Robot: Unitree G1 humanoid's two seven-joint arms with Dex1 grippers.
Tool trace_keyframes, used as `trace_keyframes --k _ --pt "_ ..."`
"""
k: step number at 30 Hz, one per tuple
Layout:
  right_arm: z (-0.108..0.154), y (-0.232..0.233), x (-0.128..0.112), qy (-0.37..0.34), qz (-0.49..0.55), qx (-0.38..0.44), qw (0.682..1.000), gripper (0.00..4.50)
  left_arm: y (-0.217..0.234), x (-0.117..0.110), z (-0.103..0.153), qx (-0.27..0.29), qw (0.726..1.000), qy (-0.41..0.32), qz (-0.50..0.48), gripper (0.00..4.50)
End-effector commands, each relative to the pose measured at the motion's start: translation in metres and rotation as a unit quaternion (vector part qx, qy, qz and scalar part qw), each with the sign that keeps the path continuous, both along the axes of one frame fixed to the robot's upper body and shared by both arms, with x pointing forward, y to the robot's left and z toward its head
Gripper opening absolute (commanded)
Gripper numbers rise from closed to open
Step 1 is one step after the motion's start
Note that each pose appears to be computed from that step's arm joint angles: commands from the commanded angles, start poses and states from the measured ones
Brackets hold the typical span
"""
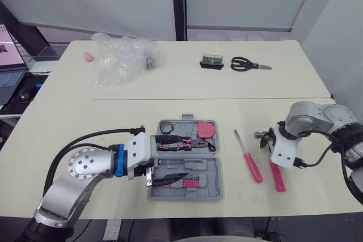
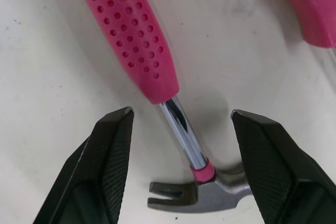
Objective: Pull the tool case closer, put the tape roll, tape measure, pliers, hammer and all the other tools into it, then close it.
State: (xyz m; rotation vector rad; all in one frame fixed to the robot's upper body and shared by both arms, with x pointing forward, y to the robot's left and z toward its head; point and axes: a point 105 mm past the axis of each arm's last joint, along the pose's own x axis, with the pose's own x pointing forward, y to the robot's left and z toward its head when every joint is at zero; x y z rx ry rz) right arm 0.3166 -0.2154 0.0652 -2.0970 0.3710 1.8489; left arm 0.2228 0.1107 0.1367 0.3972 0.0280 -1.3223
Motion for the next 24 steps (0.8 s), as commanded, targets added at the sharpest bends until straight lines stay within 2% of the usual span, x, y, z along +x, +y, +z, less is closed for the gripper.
trace_keyframes --k 1,7,12,20,24 --pt "0.003 0.0 0.005 -0.012 0.008 0.004 1.0 2.35 -0.006 -0.003 0.007 -0.007 1.0 -0.023 -0.008 4.5" --pt "-0.003 -0.001 0.009 -0.02 0.013 0.008 1.0 1.04 -0.006 0.0 0.006 -0.01 1.0 -0.025 -0.004 4.5" --pt "0.0 -0.001 0.006 -0.016 0.034 0.016 0.999 0.27 -0.008 0.002 0.007 -0.014 0.999 -0.033 -0.002 4.5" --pt "0.022 -0.011 0.005 -0.024 0.015 0.034 0.999 0.22 -0.009 0.002 0.008 -0.018 0.999 -0.04 -0.004 4.5" --pt "0.038 -0.029 0.001 -0.024 -0.052 0.038 0.998 0.22 -0.008 0.004 0.009 -0.019 0.999 -0.044 -0.005 4.5"
